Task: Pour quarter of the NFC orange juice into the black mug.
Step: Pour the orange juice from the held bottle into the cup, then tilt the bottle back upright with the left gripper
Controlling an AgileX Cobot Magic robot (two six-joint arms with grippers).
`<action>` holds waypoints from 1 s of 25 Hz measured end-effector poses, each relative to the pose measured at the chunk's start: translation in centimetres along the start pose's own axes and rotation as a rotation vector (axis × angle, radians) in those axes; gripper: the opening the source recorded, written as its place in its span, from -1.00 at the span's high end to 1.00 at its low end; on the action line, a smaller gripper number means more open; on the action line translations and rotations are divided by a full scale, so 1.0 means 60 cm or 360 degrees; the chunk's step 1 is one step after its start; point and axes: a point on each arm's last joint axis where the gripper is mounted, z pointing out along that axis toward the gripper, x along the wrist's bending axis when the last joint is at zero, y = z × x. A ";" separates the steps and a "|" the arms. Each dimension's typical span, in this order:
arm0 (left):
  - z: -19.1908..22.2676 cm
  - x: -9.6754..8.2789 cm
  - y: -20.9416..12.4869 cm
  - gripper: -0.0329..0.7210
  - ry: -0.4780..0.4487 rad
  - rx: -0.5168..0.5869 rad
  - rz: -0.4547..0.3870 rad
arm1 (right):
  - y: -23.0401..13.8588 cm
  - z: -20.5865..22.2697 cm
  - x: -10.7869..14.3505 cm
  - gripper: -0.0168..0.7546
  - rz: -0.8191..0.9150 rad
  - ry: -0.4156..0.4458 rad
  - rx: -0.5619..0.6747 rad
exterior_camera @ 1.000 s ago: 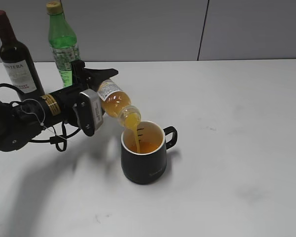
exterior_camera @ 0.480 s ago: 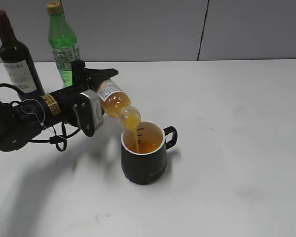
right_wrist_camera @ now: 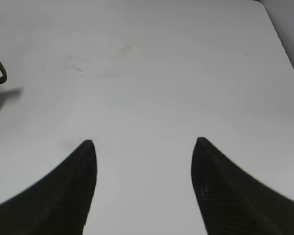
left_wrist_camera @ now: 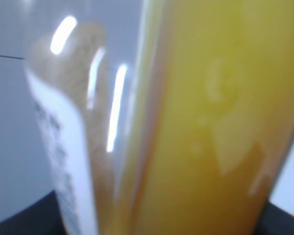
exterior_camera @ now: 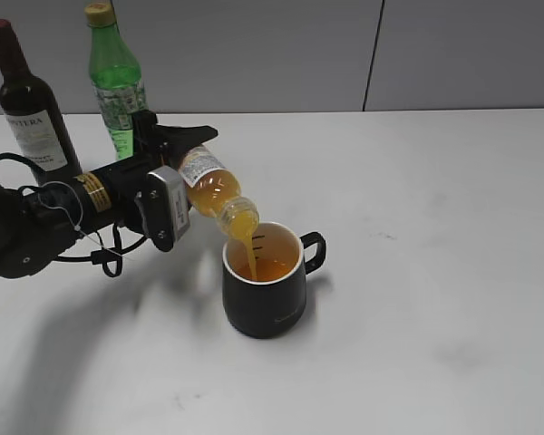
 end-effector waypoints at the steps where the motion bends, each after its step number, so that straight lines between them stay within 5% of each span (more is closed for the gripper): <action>1: 0.000 0.000 0.000 -0.33 0.0000 0.0000 0.0000 | 0.000 0.000 0.000 -0.25 0.0000 0.0000 0.0000; 19: 0.000 0.000 0.000 -0.33 0.0000 0.0000 0.0000 | 0.000 0.000 0.000 -0.25 0.0000 0.0000 0.0000; 25: 0.000 0.000 0.000 -0.33 0.0000 0.0000 -0.0188 | 0.000 0.000 0.000 -0.25 0.0000 0.0000 0.0000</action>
